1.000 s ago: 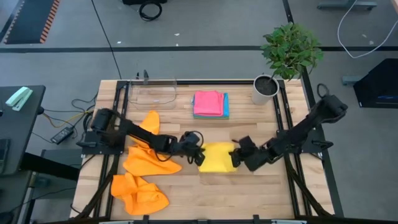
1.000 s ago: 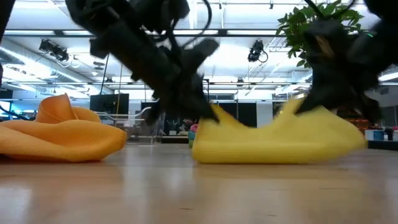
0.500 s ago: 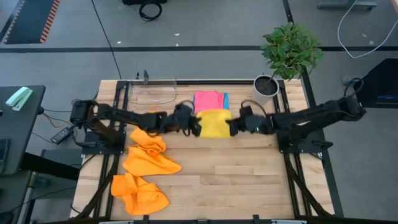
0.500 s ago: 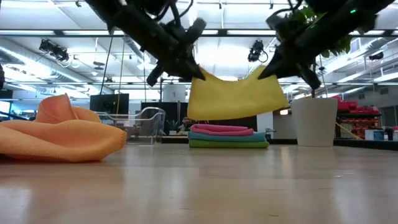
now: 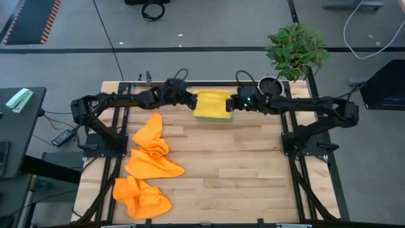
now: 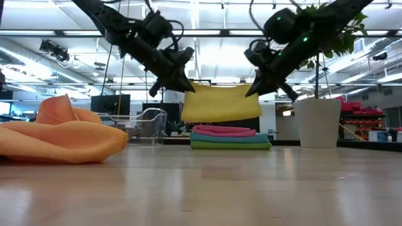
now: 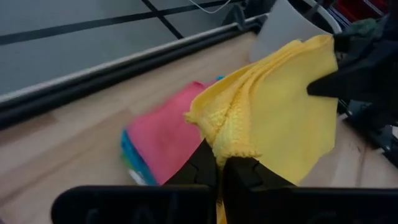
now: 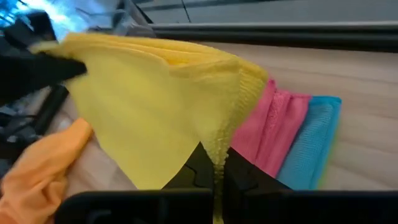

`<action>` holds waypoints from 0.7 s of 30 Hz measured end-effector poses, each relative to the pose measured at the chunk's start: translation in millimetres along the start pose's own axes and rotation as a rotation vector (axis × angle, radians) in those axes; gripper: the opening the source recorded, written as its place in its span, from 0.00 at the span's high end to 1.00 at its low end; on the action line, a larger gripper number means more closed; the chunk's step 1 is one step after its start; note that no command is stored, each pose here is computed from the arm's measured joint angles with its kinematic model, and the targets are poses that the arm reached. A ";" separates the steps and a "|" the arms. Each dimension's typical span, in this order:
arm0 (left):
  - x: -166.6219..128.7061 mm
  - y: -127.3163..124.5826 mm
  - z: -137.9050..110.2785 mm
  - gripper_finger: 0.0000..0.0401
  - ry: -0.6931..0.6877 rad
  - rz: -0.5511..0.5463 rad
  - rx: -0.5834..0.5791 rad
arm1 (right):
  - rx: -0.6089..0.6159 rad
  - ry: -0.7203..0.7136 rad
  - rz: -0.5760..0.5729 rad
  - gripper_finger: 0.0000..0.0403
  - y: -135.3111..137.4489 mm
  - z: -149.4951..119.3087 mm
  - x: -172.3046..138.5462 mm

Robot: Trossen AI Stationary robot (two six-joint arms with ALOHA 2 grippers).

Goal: Fold microfiber towels
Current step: Stack the folded yellow towel on the pink towel

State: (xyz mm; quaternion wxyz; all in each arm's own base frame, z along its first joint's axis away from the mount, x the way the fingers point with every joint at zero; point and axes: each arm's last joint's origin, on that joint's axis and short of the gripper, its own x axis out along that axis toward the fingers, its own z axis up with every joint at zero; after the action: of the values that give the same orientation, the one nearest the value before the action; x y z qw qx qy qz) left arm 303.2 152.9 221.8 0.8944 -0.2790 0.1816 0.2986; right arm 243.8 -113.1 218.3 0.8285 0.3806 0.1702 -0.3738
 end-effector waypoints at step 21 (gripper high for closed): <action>28.1 8.6 5.6 0.96 0.038 -0.033 0.049 | -0.091 0.122 -0.220 0.99 -7.0 6.6 39.2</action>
State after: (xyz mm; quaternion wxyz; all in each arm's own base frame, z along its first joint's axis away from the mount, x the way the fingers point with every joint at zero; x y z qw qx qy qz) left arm 319.8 174.2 209.0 0.9022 -0.2657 0.2012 0.2737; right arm 264.5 -140.4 196.9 0.7870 0.3436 0.2778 -0.4305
